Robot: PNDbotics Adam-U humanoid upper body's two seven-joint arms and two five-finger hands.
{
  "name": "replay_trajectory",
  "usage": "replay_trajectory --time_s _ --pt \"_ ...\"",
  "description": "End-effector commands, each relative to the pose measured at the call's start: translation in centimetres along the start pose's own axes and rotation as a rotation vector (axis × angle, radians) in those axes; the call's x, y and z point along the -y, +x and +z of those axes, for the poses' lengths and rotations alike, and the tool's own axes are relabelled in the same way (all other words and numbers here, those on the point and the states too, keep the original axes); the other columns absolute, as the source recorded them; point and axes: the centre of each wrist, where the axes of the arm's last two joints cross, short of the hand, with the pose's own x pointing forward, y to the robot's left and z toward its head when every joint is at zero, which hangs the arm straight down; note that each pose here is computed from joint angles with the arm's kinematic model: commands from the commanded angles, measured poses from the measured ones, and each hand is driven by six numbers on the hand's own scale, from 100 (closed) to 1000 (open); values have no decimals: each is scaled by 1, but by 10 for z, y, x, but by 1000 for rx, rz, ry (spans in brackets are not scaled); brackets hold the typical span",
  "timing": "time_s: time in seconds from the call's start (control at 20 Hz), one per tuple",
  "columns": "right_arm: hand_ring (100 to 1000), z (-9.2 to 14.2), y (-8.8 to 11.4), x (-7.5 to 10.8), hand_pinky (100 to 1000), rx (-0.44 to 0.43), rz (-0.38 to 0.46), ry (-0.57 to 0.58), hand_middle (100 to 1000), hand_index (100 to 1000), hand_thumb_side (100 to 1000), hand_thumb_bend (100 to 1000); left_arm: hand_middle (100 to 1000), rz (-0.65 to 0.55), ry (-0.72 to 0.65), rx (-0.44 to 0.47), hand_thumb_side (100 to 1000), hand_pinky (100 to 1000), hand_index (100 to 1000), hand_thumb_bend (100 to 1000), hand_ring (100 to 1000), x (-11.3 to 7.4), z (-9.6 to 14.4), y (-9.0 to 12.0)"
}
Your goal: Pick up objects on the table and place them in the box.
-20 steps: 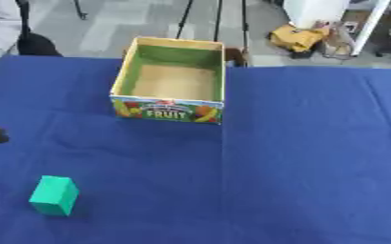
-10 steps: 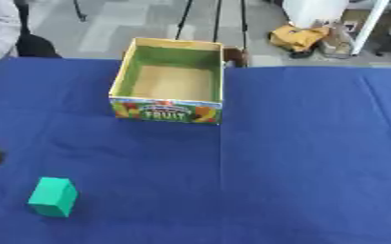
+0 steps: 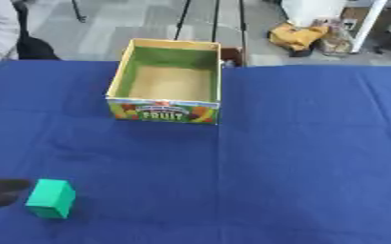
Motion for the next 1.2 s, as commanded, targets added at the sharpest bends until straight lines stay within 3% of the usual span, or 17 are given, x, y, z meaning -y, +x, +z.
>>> replay_trajectory --time_s 0.05,0.5,1.0,1.1,1.2 --pt "888 -7 6 4 838 29 16 20 504 844 816 100 936 -91 -71 20 740 811 1000 100 898 -15 -5 -2" --pt "889 -6 6 4 839 26 16 31 503 845 815 100 947 -191 -108 -95 725 825 1000 100 914 -30 -16 -7" --pt "891 -5 6 5 841 19 17 38 501 846 811 100 952 -161 -139 -230 731 839 1000 100 926 -40 -26 -11" --pt "892 -4 6 5 841 17 17 40 500 846 808 100 955 -149 -150 -246 825 845 1000 100 930 -44 -29 -12" --pt "893 -4 6 5 842 14 18 41 500 847 806 100 954 -146 -148 -263 844 849 1000 100 932 -48 -32 -13"
